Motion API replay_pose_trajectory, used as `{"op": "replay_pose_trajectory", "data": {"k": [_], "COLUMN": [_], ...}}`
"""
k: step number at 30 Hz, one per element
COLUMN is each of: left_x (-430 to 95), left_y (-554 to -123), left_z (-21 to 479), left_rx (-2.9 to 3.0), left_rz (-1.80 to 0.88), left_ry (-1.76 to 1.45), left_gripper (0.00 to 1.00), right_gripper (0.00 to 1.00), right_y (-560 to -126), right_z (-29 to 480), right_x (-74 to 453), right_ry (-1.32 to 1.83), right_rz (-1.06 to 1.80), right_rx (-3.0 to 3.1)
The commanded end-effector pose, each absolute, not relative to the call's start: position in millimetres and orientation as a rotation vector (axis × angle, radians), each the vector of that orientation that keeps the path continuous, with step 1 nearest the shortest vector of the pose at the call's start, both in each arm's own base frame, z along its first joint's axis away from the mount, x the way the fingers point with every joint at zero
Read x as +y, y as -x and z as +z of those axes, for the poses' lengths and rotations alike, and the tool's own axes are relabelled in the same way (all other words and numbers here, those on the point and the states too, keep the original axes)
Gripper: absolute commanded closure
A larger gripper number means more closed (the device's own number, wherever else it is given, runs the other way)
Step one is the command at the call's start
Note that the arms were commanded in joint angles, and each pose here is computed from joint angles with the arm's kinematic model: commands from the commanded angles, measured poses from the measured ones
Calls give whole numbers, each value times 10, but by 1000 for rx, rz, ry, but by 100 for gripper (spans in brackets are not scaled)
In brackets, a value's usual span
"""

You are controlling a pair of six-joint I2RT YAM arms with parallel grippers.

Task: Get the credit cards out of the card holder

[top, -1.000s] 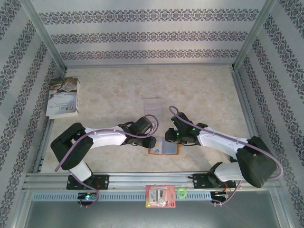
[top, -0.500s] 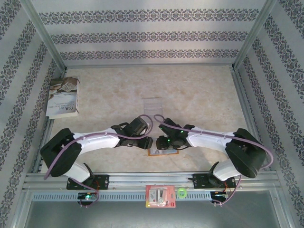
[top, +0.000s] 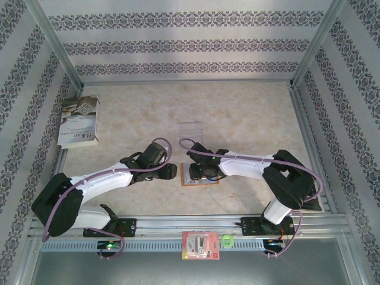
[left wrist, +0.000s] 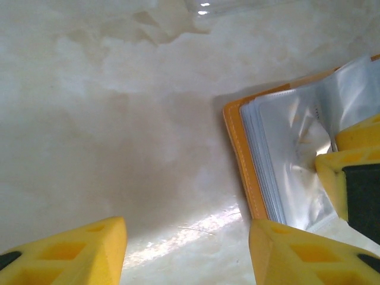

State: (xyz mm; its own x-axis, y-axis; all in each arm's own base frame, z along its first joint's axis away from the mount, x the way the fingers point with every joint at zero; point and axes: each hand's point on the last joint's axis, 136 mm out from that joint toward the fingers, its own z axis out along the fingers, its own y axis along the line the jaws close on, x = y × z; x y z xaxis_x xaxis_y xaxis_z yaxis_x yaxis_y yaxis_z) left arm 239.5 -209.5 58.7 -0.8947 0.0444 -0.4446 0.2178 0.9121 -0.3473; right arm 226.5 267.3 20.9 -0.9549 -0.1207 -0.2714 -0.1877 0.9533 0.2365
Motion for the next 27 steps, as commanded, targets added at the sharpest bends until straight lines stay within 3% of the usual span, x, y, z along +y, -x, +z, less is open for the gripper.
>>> {"op": "replay_pose_trajectory", "data": {"k": [1, 4, 6, 7, 9, 12, 15, 18, 22, 27], "left_x": [-2094, -2154, -2205, -2224, -2281, -2426, -2585, -2755, -2842, -2797], "left_y": [-2407, -2431, -2467, -2487, -2534, -2612, -2673, -2701, -2676, -2656], "left_z": [658, 729, 804, 838, 885, 897, 827, 806, 675, 507], "left_rx": [2621, 2604, 2582, 2570, 2543, 2523, 2531, 2523, 2570, 2608], "left_rz": [-580, -612, -631, -638, -652, -699, -741, -792, -738, -698], "left_ry": [-172, -188, -203, -208, -224, -248, -263, -296, -361, -361], "left_gripper": [43, 42, 41, 41, 41, 49, 56, 57, 49, 46], "right_gripper": [57, 53, 55, 59, 78, 93, 95, 95, 93, 89], "right_y": [-2382, -2362, -2358, -2361, -2366, -2391, -2407, -2418, -2414, -2385], "right_z": [235, 356, 491, 573, 712, 726, 617, 509, 365, 292], "right_x": [2672, 2600, 2547, 2557, 2610, 2668, 2729, 2749, 2707, 2639], "right_ry": [221, 198, 173, 169, 172, 140, 118, 93, 23, -15], "right_rz": [353, 374, 414, 456, 553, 663, 719, 731, 763, 773], "right_rx": [2826, 2803, 2763, 2740, 2709, 2732, 2773, 2801, 2844, 2870]}}
